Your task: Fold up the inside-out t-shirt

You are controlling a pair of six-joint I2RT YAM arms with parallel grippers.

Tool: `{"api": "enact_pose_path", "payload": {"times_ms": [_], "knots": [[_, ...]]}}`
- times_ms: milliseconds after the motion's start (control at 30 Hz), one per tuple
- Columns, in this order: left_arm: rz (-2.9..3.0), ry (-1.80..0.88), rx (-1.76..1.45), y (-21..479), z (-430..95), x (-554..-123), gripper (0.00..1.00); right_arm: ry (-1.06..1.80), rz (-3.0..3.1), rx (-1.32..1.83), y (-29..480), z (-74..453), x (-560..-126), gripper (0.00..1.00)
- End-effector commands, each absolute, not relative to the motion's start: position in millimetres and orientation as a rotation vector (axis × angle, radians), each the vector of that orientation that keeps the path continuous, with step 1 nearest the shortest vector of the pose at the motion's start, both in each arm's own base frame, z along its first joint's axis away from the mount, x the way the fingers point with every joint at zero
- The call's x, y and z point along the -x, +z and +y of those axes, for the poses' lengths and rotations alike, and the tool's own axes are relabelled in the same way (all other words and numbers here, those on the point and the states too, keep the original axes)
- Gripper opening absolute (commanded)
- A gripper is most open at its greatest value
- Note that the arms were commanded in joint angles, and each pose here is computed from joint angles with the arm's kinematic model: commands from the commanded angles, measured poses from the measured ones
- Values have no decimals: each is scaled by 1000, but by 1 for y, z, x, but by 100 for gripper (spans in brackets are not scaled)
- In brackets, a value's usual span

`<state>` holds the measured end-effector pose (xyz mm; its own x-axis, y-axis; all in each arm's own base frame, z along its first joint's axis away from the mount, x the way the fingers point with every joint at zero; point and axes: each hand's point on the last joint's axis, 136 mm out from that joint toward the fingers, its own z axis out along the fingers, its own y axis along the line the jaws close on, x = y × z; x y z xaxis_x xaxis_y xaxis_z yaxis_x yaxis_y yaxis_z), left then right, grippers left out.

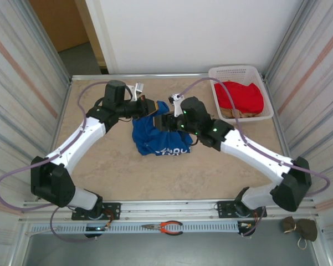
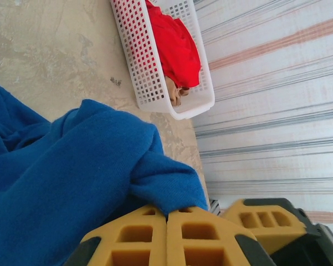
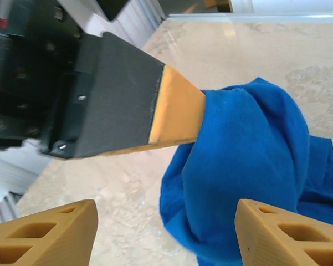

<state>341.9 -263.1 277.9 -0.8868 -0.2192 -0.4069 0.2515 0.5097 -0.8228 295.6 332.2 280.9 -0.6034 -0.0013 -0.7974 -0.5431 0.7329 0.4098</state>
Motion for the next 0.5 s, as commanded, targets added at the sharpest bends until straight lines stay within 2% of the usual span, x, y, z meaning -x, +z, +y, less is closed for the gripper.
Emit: {"api": "enact_pose_path", "payload": {"times_ms": [0, 67, 100, 133, 267, 467], "knots": [[2258, -1351, -43, 293, -265, -346, 0, 656, 2148, 382, 257, 332, -318, 65], [2255, -1357, -43, 295, -266, -344, 0, 571, 2168, 335, 244, 331, -334, 63], [2260, -1360, -40, 295, -267, -343, 0, 541, 2174, 320, 239, 330, -340, 59], [2260, -1360, -39, 295, -267, -342, 0, 513, 2175, 300, 235, 328, -346, 51], [2263, -1345, -21, 293, -263, -343, 0, 551, 2186, 263, 234, 318, -351, 0], [2267, -1266, 0, 281, -247, -365, 0, 908, 2140, 396, 257, 311, -321, 0]]}}
